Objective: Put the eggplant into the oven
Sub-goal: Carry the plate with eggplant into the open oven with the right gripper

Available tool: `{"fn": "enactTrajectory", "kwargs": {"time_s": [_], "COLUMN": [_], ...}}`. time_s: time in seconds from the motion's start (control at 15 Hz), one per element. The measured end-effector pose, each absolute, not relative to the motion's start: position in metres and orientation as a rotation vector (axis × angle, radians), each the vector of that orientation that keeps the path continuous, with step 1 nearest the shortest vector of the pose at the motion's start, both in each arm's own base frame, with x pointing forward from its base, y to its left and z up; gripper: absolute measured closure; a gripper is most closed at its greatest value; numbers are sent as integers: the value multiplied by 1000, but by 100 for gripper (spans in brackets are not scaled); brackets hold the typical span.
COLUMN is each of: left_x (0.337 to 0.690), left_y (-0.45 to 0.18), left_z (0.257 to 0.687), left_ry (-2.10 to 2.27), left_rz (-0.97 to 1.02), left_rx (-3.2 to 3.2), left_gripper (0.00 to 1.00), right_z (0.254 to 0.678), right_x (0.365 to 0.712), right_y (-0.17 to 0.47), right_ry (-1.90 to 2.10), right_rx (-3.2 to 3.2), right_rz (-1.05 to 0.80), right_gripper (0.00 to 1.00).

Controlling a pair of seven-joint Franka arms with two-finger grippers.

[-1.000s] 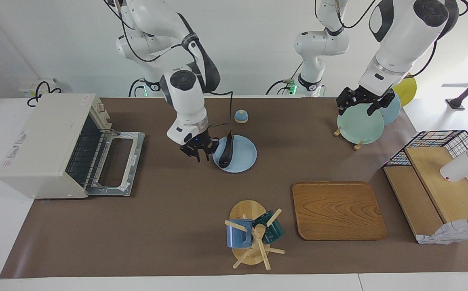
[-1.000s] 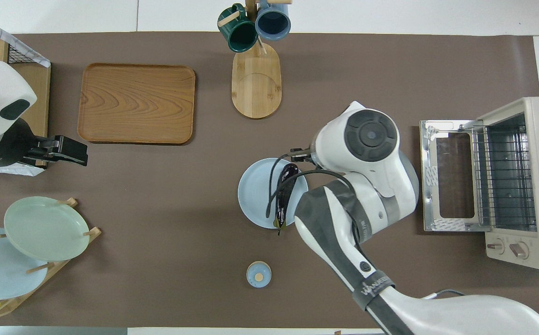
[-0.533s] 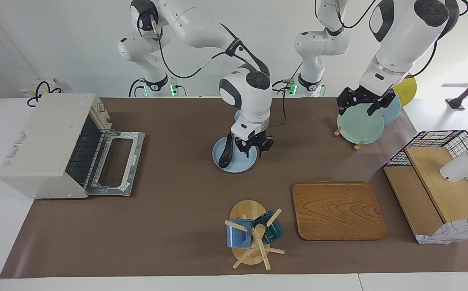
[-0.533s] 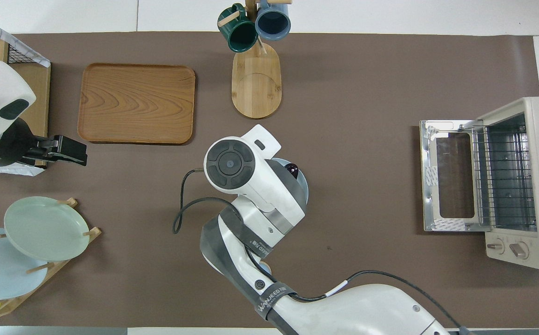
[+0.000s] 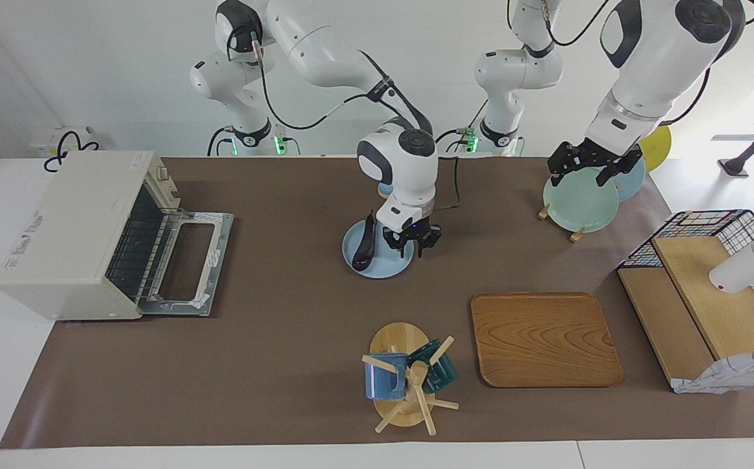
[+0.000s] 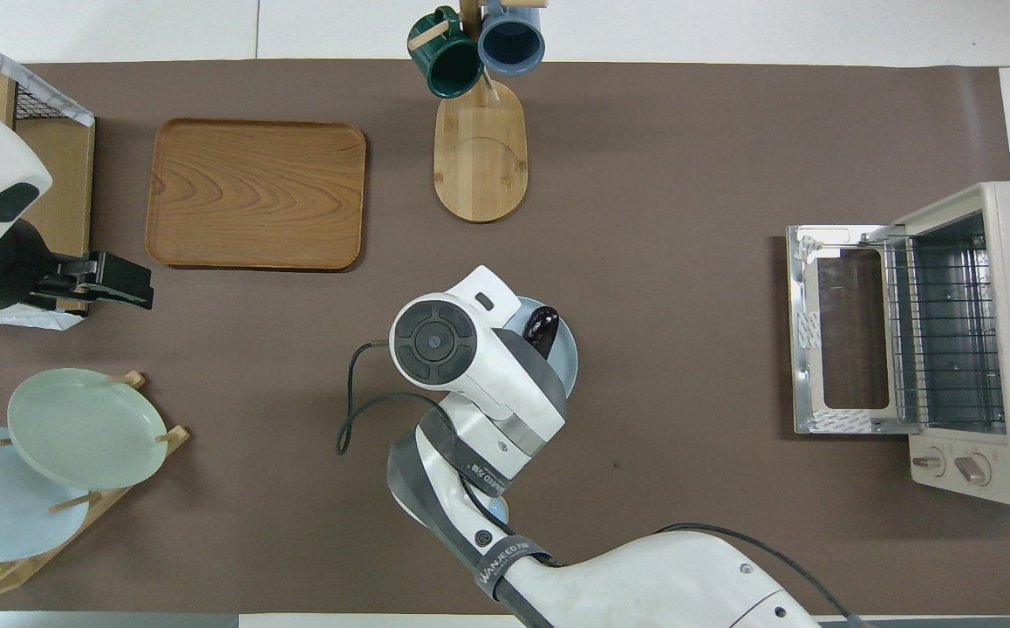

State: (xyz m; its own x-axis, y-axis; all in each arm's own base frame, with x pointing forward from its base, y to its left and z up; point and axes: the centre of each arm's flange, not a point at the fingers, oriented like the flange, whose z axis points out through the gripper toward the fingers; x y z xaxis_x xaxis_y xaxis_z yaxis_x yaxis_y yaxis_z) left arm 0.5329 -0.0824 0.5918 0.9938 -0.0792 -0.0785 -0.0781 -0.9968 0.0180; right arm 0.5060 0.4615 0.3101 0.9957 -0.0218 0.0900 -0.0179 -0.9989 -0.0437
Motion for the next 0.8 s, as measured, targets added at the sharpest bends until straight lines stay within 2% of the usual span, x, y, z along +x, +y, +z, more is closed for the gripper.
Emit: {"fn": "enactTrajectory", "kwargs": {"time_s": [0.47,0.53,0.67,0.73,0.8], "left_x": [533,533,533,533,533], "left_y": [-82,-82,-82,-82,-82], "left_z": [592,592,592,592,592], "left_ry": [-123,-123,-123,-123,-123], "left_rz": [-123,-123,-123,-123,-123], "left_rx": [3122,3122,3122,3122,3122], "left_gripper": [0,0,0,0,0], "right_z": [292,293,296,302,311], "right_x": [484,483,482,482,482], "right_y": [458,457,457,456,456], "right_ry": [1,1,1,1,-3], "right_rx": [-3077,-3076,-3077,-3083,-3099], "right_rz": [-143,-144,-143,-136,-119], "right_gripper": [59,66,88,95,96]}}
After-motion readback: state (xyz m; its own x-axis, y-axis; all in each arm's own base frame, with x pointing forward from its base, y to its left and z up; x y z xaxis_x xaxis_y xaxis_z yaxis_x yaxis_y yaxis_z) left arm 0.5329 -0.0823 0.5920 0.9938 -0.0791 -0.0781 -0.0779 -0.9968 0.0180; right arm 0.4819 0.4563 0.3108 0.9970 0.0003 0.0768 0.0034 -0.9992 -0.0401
